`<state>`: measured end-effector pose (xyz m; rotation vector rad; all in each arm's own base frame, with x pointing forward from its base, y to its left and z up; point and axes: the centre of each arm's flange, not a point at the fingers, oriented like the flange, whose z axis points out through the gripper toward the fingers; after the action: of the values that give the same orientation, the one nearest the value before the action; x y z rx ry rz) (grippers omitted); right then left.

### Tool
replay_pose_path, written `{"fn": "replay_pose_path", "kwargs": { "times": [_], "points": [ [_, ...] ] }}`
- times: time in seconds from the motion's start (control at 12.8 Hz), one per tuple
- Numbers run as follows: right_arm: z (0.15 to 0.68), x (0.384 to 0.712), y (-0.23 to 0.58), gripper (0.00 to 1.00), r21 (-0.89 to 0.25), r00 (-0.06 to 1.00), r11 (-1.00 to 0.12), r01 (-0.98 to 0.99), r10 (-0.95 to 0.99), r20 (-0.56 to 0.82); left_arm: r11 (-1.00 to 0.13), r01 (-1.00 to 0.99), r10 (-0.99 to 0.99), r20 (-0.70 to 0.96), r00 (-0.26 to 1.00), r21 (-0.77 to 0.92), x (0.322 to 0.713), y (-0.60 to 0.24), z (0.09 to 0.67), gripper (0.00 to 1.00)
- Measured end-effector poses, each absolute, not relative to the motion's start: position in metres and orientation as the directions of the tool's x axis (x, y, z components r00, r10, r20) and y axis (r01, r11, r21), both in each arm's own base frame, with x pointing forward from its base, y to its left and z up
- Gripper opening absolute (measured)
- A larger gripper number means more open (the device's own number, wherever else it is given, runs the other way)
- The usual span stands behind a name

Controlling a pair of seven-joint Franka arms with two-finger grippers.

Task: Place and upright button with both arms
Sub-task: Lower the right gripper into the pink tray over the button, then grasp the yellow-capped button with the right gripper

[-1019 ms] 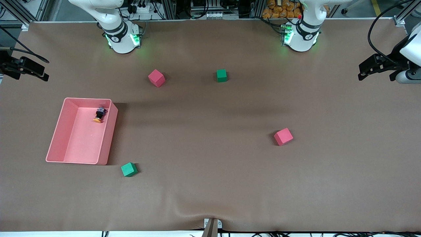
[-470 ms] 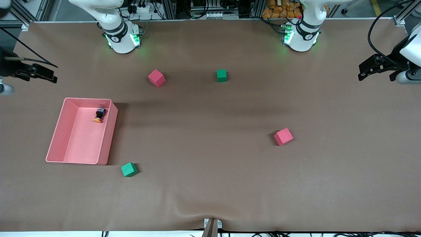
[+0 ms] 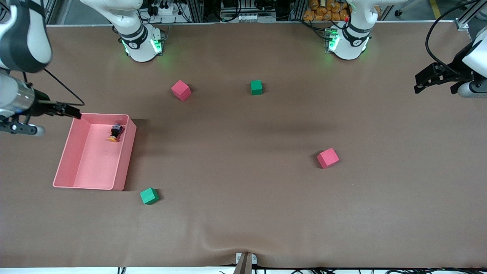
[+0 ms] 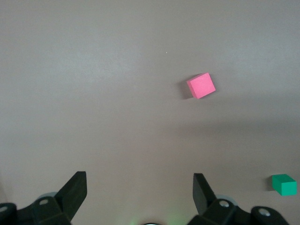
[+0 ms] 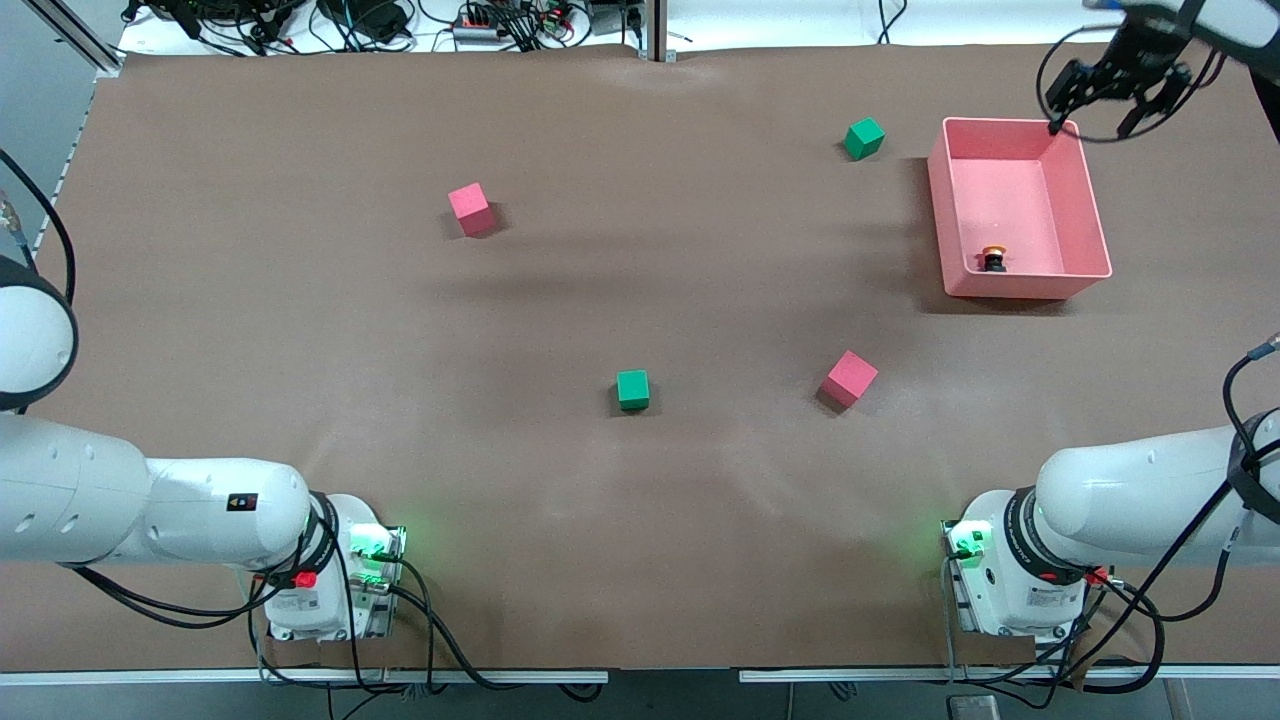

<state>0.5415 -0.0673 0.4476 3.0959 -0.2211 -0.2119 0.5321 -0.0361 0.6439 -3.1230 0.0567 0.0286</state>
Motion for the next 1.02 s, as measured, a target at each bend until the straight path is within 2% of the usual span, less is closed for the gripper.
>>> {"fn": "replay_pose_path", "kwargs": {
  "times": [0.16, 0.55, 1.02],
  "points": [
    [0.399, 0.535, -0.068, 1.0, 0.037, 0.984, -0.99, -0.138, -0.141, -0.107, -0.999, -0.036, -0.036, -0.019, 0.999, -0.018, 0.532, -0.036, 0.644, 1.0],
    [0.303, 0.524, -0.066, 1.0, 0.031, 0.973, -0.991, -0.13, -0.134, -0.188, -0.999, -0.036, -0.036, -0.02, 0.999, -0.018, 0.532, -0.036, 0.644, 1.0],
    [0.211, 0.488, -0.058, 1.0, 0.016, 0.987, -0.992, -0.123, -0.124, -0.099, -0.999, -0.036, -0.036, -0.021, 0.999, -0.018, 0.532, -0.036, 0.644, 1.0]
  ]
}}
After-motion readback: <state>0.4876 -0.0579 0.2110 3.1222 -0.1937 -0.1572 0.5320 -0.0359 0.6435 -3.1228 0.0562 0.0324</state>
